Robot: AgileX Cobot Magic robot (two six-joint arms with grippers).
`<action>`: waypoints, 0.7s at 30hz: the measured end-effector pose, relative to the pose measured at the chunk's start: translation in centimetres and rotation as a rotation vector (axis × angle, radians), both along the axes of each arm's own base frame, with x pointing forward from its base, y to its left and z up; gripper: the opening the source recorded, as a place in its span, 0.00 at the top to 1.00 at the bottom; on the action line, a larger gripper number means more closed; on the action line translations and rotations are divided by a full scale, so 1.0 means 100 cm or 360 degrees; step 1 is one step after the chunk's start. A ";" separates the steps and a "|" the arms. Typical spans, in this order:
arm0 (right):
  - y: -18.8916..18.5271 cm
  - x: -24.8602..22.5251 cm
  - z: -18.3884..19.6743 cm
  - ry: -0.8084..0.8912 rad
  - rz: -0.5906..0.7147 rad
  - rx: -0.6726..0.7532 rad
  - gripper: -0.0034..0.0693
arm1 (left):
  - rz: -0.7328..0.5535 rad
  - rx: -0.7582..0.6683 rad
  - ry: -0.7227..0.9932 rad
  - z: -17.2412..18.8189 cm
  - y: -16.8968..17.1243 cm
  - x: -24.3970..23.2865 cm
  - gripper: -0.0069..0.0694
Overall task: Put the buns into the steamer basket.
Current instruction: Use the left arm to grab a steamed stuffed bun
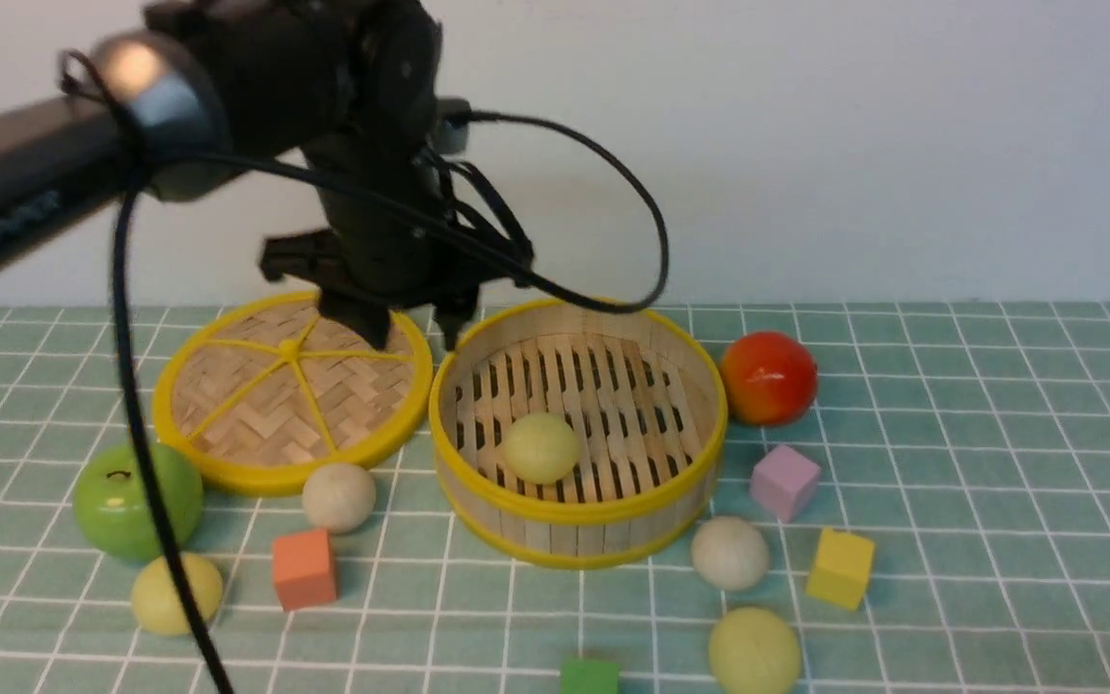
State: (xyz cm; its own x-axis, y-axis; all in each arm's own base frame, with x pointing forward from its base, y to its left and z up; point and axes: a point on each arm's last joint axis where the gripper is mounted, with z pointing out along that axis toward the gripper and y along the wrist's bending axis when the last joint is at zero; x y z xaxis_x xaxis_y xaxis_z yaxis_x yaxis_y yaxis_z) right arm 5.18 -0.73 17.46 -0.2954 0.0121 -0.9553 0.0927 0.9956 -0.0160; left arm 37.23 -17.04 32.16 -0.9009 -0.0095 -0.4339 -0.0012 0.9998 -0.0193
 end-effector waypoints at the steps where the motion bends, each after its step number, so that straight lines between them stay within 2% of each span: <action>1: 0.000 0.000 0.000 0.0000 0.0000 0.0000 0.63 | 0.0058 0.0075 -0.0065 0.019 0.013 -0.011 0.41; 4: 0.000 0.000 0.000 0.0000 0.0000 0.0000 0.63 | 0.0187 0.0178 -0.0173 0.040 0.038 -0.039 0.46; 6: 0.000 0.000 0.000 0.0000 0.0000 0.0000 0.63 | 0.0246 0.0212 -0.0153 0.036 0.051 -0.053 0.49; 9: 0.000 0.000 0.000 0.0000 0.0000 0.0000 0.63 | 0.0355 0.0179 -0.0016 0.006 0.076 -0.072 0.55; 14: 0.000 0.000 0.000 0.0000 0.0000 0.0000 0.63 | 0.0509 -0.0033 0.0233 -0.052 0.116 -0.083 0.58; 18: 0.000 0.000 0.000 0.0000 0.0000 0.0000 0.63 | 0.0543 -0.0208 0.0221 -0.069 0.127 -0.082 0.58; 21: 0.000 0.000 0.000 0.0000 0.0000 0.0000 0.63 | 0.0541 -0.0244 0.0165 -0.072 0.127 -0.077 0.58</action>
State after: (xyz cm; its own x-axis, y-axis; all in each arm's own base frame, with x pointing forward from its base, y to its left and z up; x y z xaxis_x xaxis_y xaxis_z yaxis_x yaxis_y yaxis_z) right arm 5.18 -0.73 17.46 -0.2954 0.0121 -0.9553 0.0927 0.9956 -0.0160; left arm 29.57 -4.35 24.97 -0.8743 -0.3727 -0.3110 -0.3417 0.9276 -0.1510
